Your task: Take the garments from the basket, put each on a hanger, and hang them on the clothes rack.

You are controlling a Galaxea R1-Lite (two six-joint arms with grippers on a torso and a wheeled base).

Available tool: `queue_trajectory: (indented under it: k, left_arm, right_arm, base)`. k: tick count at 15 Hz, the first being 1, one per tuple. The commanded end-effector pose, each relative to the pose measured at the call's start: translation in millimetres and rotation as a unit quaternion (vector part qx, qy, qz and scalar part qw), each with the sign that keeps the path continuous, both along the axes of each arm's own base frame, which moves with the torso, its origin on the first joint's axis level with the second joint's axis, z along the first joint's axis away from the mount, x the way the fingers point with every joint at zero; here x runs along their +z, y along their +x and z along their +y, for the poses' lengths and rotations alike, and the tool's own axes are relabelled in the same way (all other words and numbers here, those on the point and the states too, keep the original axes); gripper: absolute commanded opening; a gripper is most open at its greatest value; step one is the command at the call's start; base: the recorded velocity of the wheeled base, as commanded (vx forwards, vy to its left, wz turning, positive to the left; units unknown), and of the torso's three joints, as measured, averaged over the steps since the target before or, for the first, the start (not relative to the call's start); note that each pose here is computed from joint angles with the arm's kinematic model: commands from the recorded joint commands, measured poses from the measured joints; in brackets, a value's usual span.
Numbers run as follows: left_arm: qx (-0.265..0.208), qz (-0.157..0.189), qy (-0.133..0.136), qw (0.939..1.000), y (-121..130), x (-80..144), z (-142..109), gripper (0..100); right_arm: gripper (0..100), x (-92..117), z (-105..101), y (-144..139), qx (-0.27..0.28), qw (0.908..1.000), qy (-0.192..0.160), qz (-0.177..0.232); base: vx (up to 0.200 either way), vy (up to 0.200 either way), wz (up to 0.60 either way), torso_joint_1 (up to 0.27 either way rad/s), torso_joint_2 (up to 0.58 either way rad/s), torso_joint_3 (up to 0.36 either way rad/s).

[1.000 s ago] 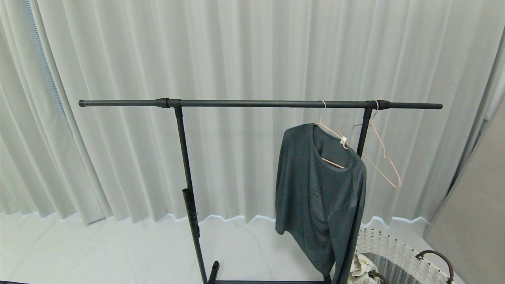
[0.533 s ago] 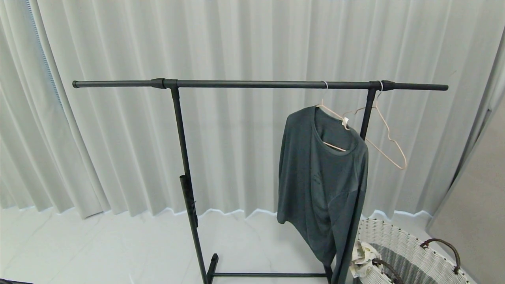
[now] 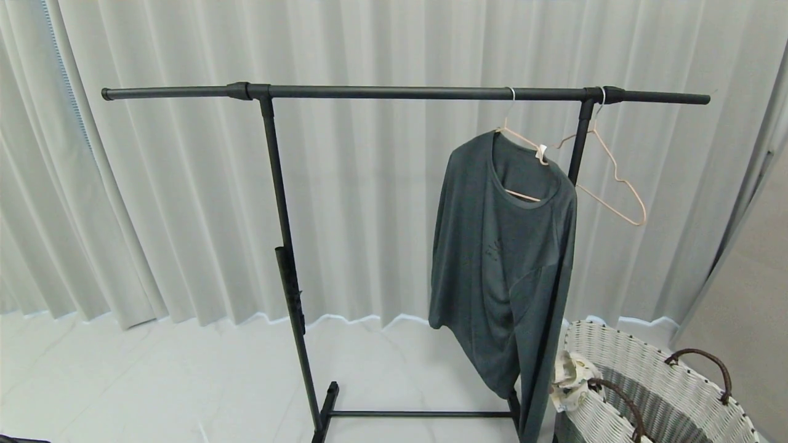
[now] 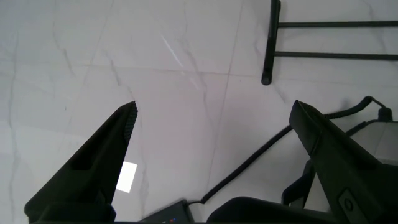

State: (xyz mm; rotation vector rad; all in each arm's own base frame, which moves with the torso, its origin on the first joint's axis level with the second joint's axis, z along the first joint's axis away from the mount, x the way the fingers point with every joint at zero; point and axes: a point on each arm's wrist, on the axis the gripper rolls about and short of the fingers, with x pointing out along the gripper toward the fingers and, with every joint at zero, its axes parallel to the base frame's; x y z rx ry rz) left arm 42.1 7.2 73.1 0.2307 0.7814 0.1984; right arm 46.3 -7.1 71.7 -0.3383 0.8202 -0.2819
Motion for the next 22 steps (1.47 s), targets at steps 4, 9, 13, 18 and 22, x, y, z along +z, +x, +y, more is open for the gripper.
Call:
queue_trajectory:
  k: [4,9,13,18,22]
  left_arm:
    - [0.006,-0.003,-0.004,1.0000,-0.2,0.1,0.1,100]
    - [0.006,-0.001,-0.004,1.0000,0.1,0.0,0.1,100]
    - [-0.001,-0.004,-0.006,1.0000,-0.2,0.1,-0.5,100]
    - [-0.037,-0.005,-0.006,0.9993,0.0,0.3,-3.5,100]
    - [-0.047,-0.005,-0.005,0.9989,0.0,0.3,-4.4,100]
  right_arm:
    - [100,-0.2,-0.1,0.3,-0.001,1.0000,0.000,0.002]
    - [100,0.8,-0.1,-0.9,-0.006,0.9999,0.005,-0.011]
    - [100,0.9,-0.1,-1.1,-0.005,0.9999,0.006,-0.013]
    - [100,1.4,-0.1,-1.9,-0.005,0.9998,0.005,-0.018]
    - [100,1.4,-0.1,-1.9,-0.005,0.9998,0.005,-0.018]
  base:
    - [0.000,0.000,0.00,-0.220,0.46,0.227]
    - [0.000,0.000,0.00,-0.198,0.40,0.186]
    - [0.050,0.000,0.00,-0.039,0.10,0.057]
    - [0.200,0.000,0.00,-0.006,0.01,0.036]
    - [0.200,0.000,0.00,0.000,0.00,0.006]
